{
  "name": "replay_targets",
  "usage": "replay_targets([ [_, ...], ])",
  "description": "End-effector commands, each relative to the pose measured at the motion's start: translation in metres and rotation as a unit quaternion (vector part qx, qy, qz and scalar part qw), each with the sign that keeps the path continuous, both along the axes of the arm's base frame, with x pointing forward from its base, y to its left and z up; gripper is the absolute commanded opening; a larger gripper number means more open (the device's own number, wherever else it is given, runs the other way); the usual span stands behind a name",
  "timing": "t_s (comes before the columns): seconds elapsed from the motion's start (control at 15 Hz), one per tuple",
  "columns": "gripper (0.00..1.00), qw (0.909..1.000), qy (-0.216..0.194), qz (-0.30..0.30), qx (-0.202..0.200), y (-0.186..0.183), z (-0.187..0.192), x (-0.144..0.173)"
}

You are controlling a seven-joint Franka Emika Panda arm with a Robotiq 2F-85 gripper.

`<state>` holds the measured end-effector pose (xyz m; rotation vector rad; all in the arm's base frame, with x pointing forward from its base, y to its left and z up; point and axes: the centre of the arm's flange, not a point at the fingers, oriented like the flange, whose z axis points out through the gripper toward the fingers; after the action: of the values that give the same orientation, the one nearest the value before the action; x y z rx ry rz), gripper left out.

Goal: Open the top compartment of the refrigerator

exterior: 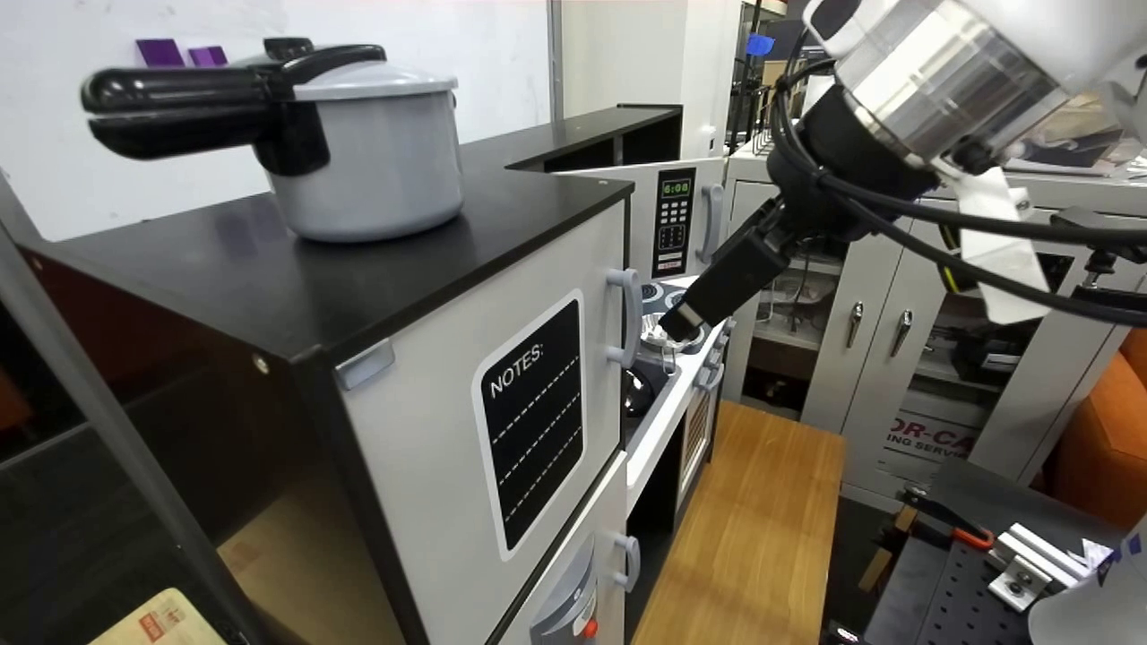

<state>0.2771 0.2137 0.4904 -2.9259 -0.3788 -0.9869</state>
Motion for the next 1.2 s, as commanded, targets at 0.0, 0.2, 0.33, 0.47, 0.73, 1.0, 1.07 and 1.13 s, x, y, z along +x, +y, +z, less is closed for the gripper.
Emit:
replay_targets([
  [0.0,1.00,0.9999,0.003,0.016,-0.001,0.004,-0.021,0.009],
  [0.2,1.00,0.9995,0.025,0.016,-0.003,0.009,-0.032,0.020],
  [0.33,1.00,0.9991,0.039,0.016,-0.005,0.009,-0.039,0.026],
  [0.47,1.00,0.9989,0.042,0.018,-0.007,0.010,-0.043,0.031],
  [0.73,1.00,0.9991,0.037,0.020,-0.002,0.010,-0.040,0.043],
  [1.0,1.00,0.9995,0.021,0.025,-0.001,0.005,-0.032,0.051],
  [1.07,1.00,0.9995,0.019,0.027,-0.003,0.004,-0.031,0.052],
  [1.13,1.00,0.9994,0.018,0.028,-0.004,0.003,-0.031,0.054],
])
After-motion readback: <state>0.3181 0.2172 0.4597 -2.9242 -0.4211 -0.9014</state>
